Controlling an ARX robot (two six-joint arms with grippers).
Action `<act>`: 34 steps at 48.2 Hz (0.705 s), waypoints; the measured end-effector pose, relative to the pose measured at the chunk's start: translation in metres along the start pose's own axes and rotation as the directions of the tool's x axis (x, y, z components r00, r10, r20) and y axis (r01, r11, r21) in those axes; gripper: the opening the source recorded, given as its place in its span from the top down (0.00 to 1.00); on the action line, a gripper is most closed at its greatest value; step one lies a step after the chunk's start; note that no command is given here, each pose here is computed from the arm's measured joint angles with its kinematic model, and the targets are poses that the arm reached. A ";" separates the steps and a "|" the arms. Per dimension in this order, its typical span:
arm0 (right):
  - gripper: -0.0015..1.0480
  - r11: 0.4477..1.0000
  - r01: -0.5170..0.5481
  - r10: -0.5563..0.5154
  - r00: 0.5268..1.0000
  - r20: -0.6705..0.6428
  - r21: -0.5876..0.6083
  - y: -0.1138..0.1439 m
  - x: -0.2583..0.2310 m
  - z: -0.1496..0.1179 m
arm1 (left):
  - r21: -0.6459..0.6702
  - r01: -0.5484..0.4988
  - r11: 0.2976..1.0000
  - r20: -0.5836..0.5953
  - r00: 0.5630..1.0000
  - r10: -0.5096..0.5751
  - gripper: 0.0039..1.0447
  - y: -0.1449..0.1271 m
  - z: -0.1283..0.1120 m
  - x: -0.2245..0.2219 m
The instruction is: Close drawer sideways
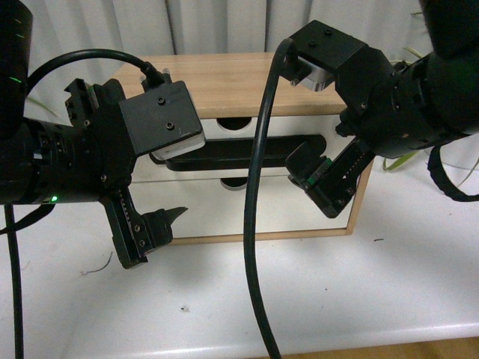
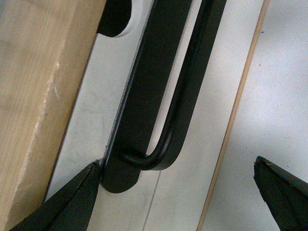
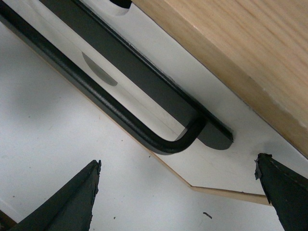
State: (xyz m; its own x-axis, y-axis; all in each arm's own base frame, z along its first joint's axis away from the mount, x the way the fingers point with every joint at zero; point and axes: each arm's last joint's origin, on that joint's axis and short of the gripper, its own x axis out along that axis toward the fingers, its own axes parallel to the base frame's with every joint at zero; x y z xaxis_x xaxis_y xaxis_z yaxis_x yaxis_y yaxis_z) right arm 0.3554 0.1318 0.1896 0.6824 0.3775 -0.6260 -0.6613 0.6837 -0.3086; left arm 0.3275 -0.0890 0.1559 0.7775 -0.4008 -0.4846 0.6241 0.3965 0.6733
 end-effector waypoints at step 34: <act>0.06 0.940 0.252 -0.299 0.932 0.203 0.229 0.068 -0.156 -0.087 | -0.465 -0.252 0.849 0.097 0.938 0.332 0.06 -0.069 -0.020 -0.169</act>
State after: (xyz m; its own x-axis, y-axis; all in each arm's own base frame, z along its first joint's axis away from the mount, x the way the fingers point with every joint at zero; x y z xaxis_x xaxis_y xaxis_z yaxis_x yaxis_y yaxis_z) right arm 0.1767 0.0652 0.2039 0.8972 0.2745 -0.3458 -0.3788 0.8810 -0.2835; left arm 0.1545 -0.0324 0.1797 0.9291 -0.3244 -0.1775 0.3698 0.8214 0.4342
